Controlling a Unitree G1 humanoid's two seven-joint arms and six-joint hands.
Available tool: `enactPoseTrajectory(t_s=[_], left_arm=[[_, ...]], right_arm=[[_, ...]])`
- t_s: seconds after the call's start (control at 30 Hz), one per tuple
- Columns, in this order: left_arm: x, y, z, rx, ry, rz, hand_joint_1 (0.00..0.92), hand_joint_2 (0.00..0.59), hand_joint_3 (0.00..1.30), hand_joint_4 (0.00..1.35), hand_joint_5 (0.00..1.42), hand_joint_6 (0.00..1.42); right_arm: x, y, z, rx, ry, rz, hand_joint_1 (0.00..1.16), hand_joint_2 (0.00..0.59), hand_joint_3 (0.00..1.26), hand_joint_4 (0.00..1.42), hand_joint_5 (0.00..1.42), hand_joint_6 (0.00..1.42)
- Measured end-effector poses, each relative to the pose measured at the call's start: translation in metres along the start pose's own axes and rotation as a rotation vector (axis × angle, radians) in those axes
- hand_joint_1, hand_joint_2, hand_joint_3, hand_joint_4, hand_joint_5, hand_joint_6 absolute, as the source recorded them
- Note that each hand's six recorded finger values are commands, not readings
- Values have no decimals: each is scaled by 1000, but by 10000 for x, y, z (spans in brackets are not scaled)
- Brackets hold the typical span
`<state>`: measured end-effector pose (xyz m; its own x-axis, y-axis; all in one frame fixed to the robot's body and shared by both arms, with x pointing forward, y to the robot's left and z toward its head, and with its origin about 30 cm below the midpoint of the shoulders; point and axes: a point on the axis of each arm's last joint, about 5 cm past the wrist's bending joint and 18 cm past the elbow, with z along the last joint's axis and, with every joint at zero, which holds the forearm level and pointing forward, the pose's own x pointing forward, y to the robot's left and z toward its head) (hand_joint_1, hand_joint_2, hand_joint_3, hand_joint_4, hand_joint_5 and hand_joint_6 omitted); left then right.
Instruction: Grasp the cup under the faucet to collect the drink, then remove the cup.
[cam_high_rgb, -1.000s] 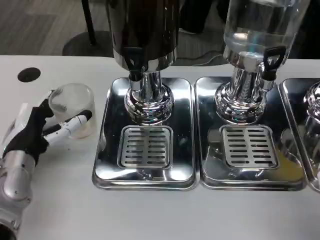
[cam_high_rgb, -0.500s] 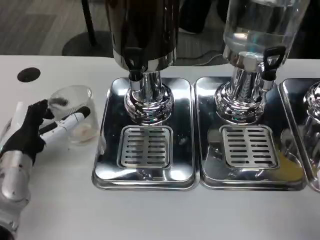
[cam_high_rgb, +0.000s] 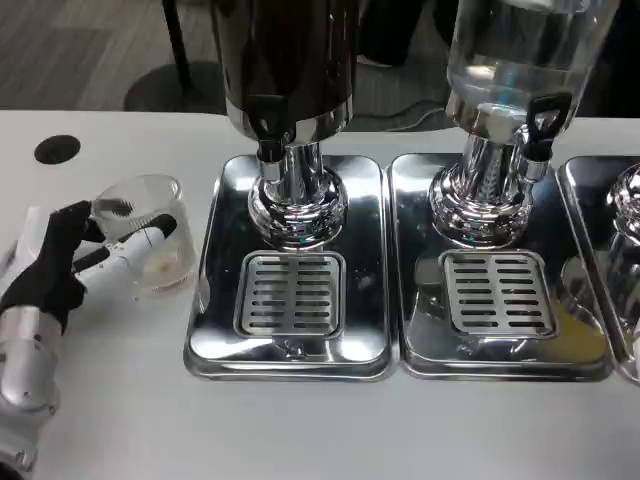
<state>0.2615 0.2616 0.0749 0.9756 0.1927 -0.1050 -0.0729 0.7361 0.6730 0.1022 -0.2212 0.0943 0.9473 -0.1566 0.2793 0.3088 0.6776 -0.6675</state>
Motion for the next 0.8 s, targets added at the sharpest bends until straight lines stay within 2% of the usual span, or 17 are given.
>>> enactPoseTrajectory(t_s=[0.33,0.57,0.8], left_arm=[[-31,-9,-18,0,-6,23,345,186,417,498,318,232],[-8,14,56,-13,-49,63,348,190,417,498,320,233],[1,-6,106,-11,-77,68,349,191,417,498,320,233]], right_arm=[[-11,-3,7,1,-1,0,533,583,386,253,194,158],[-13,-1,8,2,-1,0,533,583,386,253,194,158],[-14,-1,10,4,-5,-1,533,583,386,253,194,158]])
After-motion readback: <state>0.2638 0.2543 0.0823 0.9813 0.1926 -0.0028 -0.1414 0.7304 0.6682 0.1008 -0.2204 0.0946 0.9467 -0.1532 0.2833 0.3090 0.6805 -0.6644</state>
